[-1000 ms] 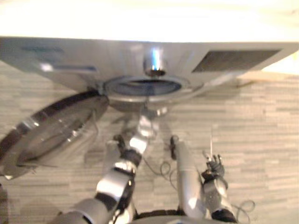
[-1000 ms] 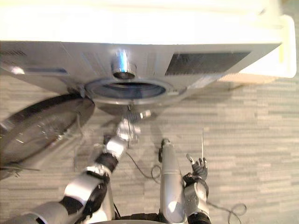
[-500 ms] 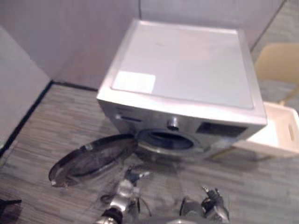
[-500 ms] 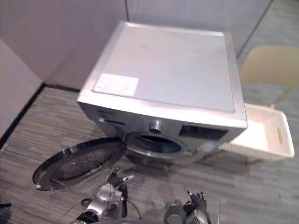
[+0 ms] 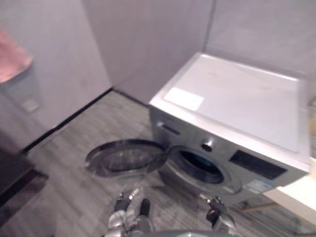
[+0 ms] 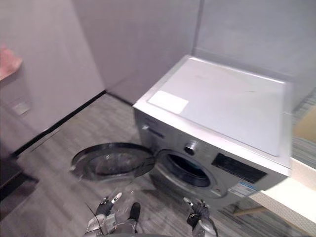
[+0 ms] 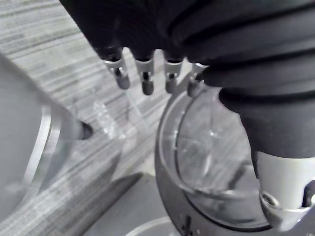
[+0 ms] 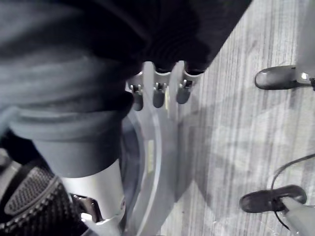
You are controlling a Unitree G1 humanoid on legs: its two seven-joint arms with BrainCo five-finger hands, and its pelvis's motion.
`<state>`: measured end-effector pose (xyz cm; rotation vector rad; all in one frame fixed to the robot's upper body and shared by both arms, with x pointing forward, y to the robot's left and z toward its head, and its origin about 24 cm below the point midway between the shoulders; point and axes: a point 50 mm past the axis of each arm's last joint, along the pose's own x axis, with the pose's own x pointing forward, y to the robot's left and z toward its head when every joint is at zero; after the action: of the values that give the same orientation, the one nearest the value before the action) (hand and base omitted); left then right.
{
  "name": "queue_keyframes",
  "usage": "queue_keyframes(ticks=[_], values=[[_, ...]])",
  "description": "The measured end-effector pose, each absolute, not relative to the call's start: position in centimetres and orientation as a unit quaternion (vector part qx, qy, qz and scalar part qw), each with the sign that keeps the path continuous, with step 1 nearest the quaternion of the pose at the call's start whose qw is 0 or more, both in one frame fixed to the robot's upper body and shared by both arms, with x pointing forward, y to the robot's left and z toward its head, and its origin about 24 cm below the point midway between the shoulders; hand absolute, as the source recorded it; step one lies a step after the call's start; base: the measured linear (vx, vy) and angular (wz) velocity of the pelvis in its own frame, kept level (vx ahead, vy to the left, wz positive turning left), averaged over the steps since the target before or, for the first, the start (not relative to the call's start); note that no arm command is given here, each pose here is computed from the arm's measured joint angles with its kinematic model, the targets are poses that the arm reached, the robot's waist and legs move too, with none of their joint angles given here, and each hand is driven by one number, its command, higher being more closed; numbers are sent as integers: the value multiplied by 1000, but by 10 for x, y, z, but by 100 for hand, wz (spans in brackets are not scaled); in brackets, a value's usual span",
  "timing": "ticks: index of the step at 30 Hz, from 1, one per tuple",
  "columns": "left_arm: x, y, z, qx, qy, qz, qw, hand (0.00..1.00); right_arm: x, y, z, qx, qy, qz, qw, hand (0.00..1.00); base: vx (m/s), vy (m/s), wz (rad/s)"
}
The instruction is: Pick up the laundry basket with both hands and put the clothes into the washing machine.
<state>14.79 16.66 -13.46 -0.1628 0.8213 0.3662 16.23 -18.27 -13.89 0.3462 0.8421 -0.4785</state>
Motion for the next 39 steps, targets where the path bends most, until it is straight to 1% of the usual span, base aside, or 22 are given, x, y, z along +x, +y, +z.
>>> queue_keyframes(ticks=[2,3,4,5,7,8,10,14,19,21,24,25,26,27,28,30,32,33,35,36,38,39], values=[[136,167,-135,-78,398,180,896,0,167,-196,-133,146,387,-237,879,0,-207,139,-7],[136,168,-134,-74,394,178,899,0,168,-198,-133,144,386,-239,879,0,-200,94,106],[150,174,-125,-64,366,175,912,0,167,-202,-134,141,391,-246,876,0,-231,32,152],[160,173,-120,-60,346,168,921,0,168,-207,-134,140,392,-253,873,0,-207,25,130],[162,169,-117,-62,339,167,924,0,175,-217,-130,145,382,-272,871,0,-143,165,78],[170,168,-110,-54,320,156,933,0,168,-217,-134,152,393,-283,862,0,-167,241,77],[173,174,-98,-33,289,140,946,0,157,-209,-141,159,418,-285,848,0,-166,163,64],[183,171,-58,-31,190,120,974,0,117,-218,-155,162,461,-323,811,0,-137,95,49],[191,171,-24,-20,113,106,988,0,113,-223,-155,153,467,-323,809,0,-147,79,-14],[194,178,-12,-8,83,119,989,0,116,-218,-155,140,470,-302,818,0,-133,47,-56],[196,197,3,19,47,155,987,0,121,-203,-155,135,467,-272,830,0,-165,60,-73],[200,203,9,31,36,165,985,0,114,-199,-156,138,467,-267,832,0,-27,35,-38],[201,205,11,36,31,171,984,0,115,-199,-154,143,459,-265,836,0,-62,-33,-32],[205,215,15,63,24,187,980,0,115,-200,-153,145,451,-261,841,0,-68,-79,-1],[211,225,21,89,17,197,976,0,105,-197,-155,150,459,-258,836,0,-87,-111,15],[219,237,30,111,3,214,971,0,88,-196,-160,153,476,-264,825,0,-3,-152,15],[235,265,36,135,6,249,959,0,74,-203,-162,156,483,-278,815,0,37,-192,-9],[240,274,39,140,5,260,955,0,72,-206,-162,158,484,-285,812,0,69,-140,-15],[256,306,57,148,-1,303,941,0,73,-223,-159,158,473,-315,808,0,21,-119,-38],[260,313,65,154,-10,309,938,0,73,-227,-159,156,471,-319,807,0,-41,-128,-43],[277,331,98,179,-46,319,930,0,76,-237,-155,149,461,-328,811,0,-49,-79,-28],[292,341,129,188,-79,326,923,0,83,-242,-151,145,444,-327,821,0,-113,-47,-23]])
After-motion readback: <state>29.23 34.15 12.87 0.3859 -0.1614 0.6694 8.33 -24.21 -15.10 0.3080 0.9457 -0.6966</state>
